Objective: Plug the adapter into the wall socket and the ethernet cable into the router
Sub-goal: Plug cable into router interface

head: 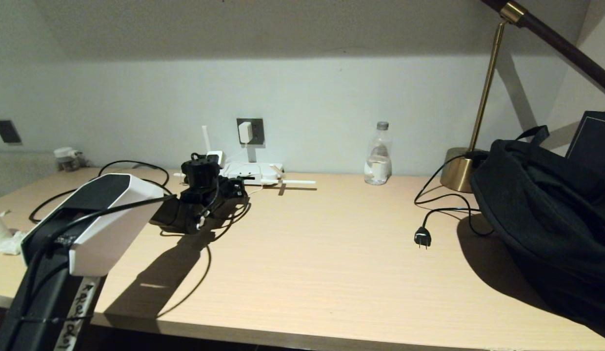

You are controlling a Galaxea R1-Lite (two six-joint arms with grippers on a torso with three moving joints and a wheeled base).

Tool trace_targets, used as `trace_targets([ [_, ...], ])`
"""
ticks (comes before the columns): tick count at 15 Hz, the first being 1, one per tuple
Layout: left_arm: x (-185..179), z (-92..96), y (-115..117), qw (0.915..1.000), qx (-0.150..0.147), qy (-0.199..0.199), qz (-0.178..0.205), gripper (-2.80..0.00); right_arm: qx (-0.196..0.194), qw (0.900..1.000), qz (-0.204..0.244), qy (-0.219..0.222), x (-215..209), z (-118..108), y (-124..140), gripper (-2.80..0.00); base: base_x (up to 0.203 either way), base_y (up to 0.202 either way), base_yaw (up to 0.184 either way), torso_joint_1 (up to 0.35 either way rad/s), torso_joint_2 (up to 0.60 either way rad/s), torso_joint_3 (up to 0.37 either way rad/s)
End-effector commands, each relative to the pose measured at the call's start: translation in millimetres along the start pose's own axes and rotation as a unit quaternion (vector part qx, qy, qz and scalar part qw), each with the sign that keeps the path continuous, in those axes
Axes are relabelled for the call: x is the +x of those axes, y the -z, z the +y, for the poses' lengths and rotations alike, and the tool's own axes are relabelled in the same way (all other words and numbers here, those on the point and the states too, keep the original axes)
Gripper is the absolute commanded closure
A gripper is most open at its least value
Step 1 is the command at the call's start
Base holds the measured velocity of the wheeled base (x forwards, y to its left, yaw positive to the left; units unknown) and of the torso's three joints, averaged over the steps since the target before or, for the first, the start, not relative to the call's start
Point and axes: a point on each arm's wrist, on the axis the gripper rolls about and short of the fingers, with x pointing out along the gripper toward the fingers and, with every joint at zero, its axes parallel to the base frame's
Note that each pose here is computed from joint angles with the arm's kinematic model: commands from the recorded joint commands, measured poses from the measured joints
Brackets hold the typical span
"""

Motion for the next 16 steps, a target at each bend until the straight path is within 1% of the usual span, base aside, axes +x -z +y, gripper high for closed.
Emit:
trace_targets([
  [1,-1.1,-0.2,-1.8,1.0,0.0,0.0,-0.002,0.0,0.0,1.0,0.0,0.0,0.0,0.0,0.0,-2.8,0.0,0.0,0.0,0.0,0.0,0.0],
  [3,-1.1,-0.2,-0.5,1.0,0.0,0.0,0.003,0.0,0.0,1.0,0.001,0.0,0.1,0.0,-0.1,-2.8,0.0,0.0,0.0,0.0,0.0,0.0],
  [7,-3.3,0.3,-0.8,0.9995,0.001,0.008,0.029,0.0,0.0,1.0,0.0,0.0,0.0,0.0,0.0,-2.8,0.0,0.0,0.0,0.0,0.0,0.0],
  [14,-2.2,0.2,-0.6,0.9996,0.0,0.008,0.028,0.0,0.0,1.0,0.0,0.0,0.0,0.0,0.0,-2.8,0.0,0.0,0.0,0.0,0.0,0.0],
  [16,0.1,0.9,-1.8,0.9998,0.0,0.005,0.022,0.0,0.0,1.0,0.0,0.0,0.0,0.0,0.0,-2.8,0.0,0.0,0.0,0.0,0.0,0.0],
])
